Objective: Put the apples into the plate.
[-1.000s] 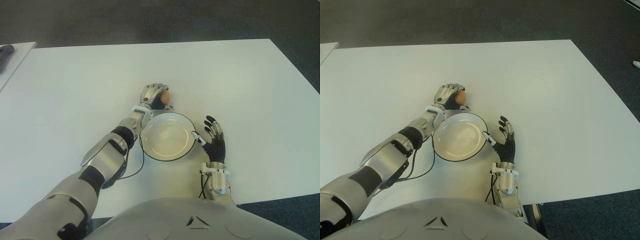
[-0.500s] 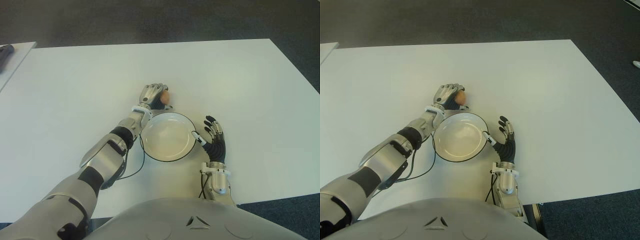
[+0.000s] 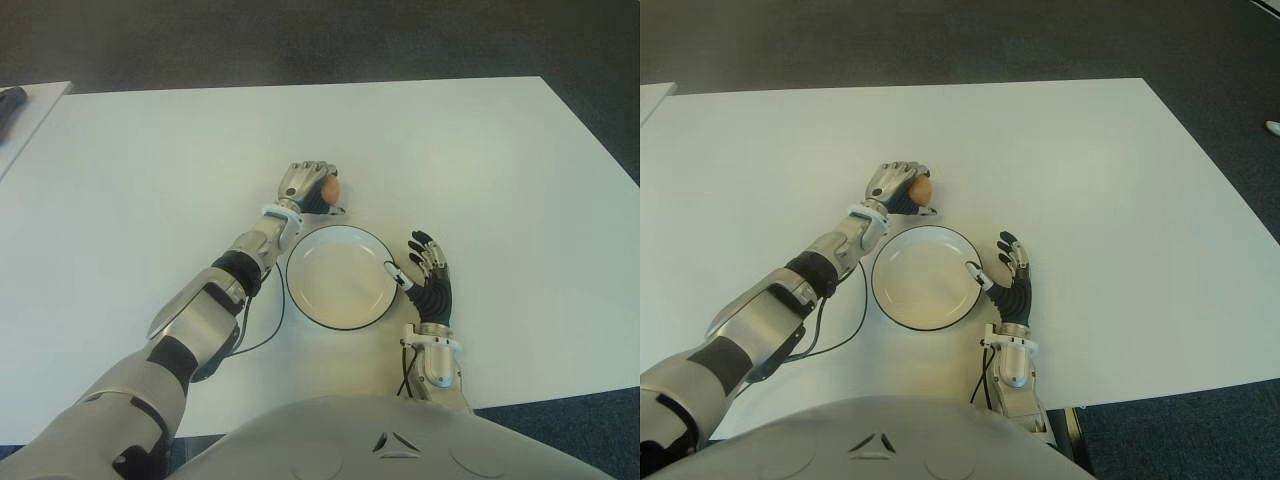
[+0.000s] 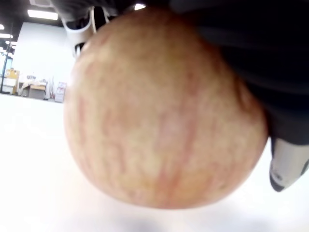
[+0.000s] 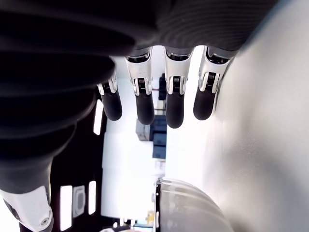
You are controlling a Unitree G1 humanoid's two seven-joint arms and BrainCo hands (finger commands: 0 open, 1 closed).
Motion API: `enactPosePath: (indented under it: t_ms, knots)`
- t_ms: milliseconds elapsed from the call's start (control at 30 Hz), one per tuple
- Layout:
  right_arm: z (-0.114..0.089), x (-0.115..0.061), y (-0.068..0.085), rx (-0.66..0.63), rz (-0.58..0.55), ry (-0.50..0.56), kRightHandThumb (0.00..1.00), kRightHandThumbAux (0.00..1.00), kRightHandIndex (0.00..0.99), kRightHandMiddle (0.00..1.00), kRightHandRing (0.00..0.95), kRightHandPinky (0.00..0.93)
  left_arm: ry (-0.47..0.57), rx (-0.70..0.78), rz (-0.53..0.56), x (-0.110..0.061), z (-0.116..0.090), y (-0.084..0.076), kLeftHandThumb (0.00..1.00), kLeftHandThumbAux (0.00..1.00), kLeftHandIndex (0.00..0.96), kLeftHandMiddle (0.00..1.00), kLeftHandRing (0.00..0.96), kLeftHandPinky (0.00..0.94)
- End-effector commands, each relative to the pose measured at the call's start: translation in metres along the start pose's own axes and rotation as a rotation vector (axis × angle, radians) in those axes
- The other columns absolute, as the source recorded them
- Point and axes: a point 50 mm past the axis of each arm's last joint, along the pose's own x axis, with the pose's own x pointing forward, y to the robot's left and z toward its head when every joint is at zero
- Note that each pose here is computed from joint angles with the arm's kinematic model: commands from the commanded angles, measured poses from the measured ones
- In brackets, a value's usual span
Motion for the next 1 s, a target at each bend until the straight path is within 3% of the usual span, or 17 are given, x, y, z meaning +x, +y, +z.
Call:
enactPosePath:
  t_ms: [33,67,133,233,733,1000]
  knots:
    - [-0.029,-0.019,0.007,0.023,-0.023,0.216,0.493,0.683,0.156,0.192,0.193,0.213,-0.013,0.018,0.018,-0.002,0.001,0.007,0.94,0.665,0.419,0.499,0.751,0.426]
    - [-0.03,-0.018,0.008,0.025,-0.024,0.217,0.493,0.684,0.156,0.192,0.193,0.213,-0.02,0.022,0.027,-0.001,0.002,0.009,0.952,0.664,0.421,0.497,0.748,0.426]
    - [-0.03,-0.018,0.008,0.028,-0.024,0.221,0.489,0.681,0.154,0.189,0.191,0.211,-0.028,0.027,0.036,0.001,0.005,0.014,0.98,0.661,0.418,0.489,0.593,0.426]
    - [-0.03,-0.018,0.008,0.031,-0.023,0.226,0.484,0.678,0.154,0.186,0.188,0.211,-0.037,0.032,0.045,0.001,0.007,0.018,0.993,0.659,0.418,0.493,0.518,0.425]
    - [-0.032,-0.018,0.008,0.016,-0.015,0.226,0.478,0.692,0.167,0.203,0.208,0.239,-0.072,0.003,0.081,0.001,0.014,0.026,1.0,0.657,0.418,0.519,0.489,0.422]
    - [-0.034,-0.019,0.008,0.014,-0.004,0.231,0.443,0.702,0.158,0.191,0.178,0.184,-0.089,-0.004,0.093,0.001,0.014,0.029,1.0,0.657,0.417,0.523,0.491,0.42]
